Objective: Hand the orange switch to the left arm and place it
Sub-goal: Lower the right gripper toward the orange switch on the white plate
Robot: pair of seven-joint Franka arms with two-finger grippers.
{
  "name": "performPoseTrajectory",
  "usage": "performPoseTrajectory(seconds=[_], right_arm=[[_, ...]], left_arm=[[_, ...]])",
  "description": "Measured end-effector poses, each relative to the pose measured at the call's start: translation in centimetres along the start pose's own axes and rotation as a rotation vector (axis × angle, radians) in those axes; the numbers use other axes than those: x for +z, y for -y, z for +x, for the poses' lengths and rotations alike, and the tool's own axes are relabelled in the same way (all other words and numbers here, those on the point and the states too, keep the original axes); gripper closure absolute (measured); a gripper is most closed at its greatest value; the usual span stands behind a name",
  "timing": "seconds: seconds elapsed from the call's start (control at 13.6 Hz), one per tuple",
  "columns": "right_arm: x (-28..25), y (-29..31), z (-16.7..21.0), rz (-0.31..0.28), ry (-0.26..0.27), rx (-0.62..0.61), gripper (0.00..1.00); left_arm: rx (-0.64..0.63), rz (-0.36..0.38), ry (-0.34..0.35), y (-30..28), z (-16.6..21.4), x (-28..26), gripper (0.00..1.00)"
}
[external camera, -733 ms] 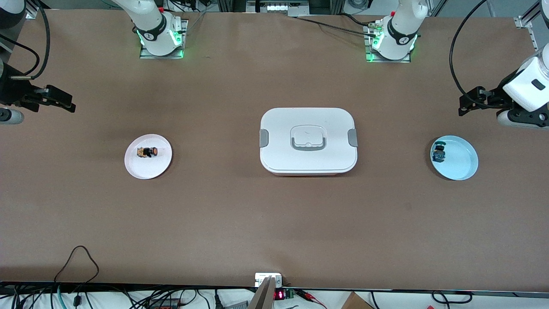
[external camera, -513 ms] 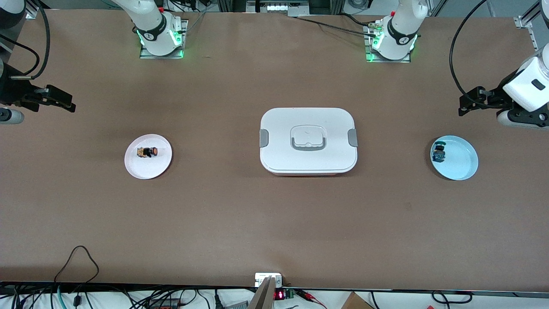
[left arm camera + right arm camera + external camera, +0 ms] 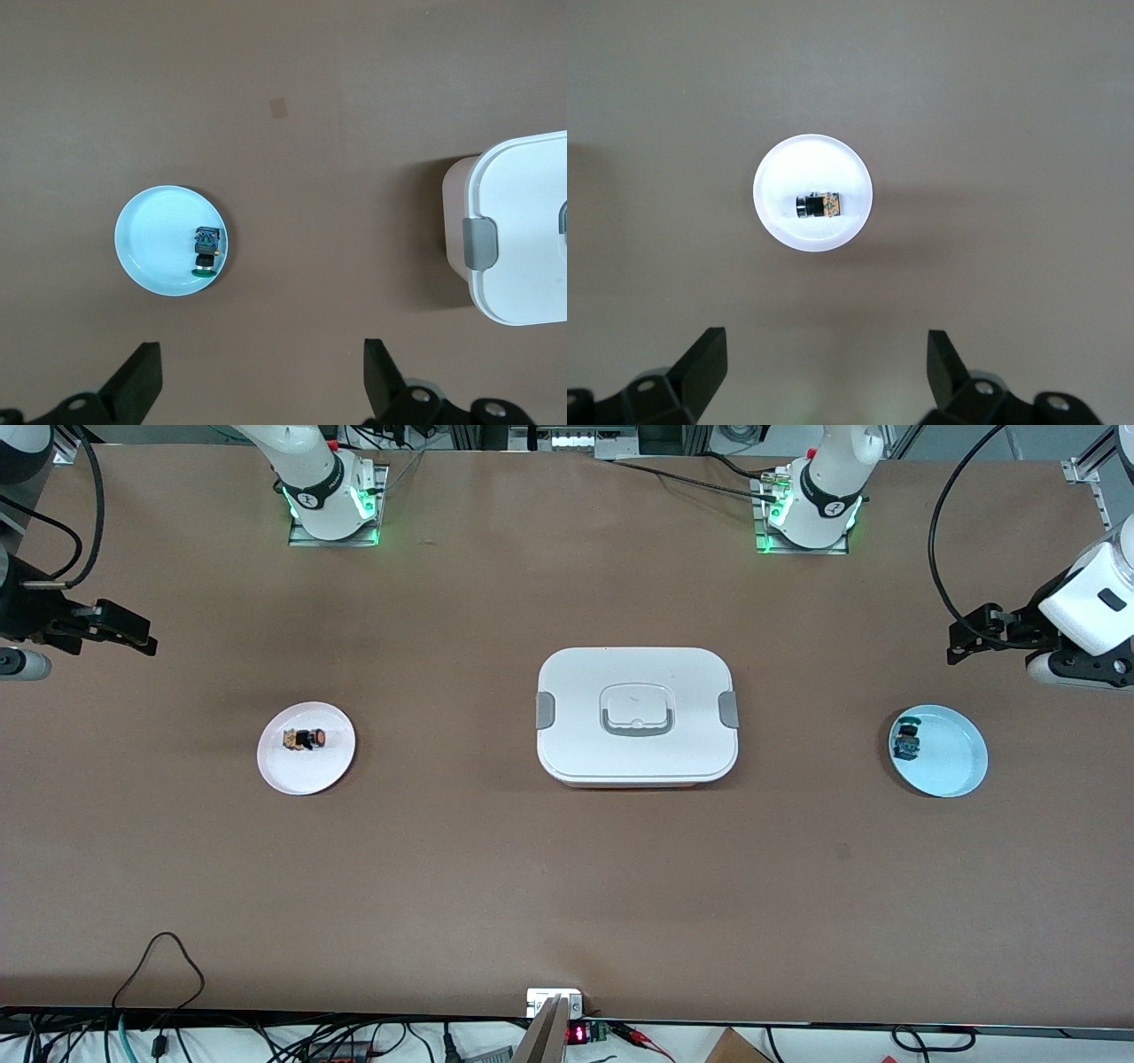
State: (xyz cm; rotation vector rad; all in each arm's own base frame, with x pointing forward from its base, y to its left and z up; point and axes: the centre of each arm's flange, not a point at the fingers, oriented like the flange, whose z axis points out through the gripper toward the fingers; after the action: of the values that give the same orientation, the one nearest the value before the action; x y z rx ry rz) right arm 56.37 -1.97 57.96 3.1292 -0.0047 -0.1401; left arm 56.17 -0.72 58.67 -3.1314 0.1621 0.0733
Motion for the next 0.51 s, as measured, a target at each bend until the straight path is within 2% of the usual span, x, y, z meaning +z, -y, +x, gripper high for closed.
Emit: performPoseTrajectory(seconds=[0.51], right_arm=[[3.2, 0.3, 1.6, -0.008, 0.056, -0.001, 0.0]], left_arm=[[0.001, 0.025, 0.003, 0.3, 0.0, 0.0, 0.0]])
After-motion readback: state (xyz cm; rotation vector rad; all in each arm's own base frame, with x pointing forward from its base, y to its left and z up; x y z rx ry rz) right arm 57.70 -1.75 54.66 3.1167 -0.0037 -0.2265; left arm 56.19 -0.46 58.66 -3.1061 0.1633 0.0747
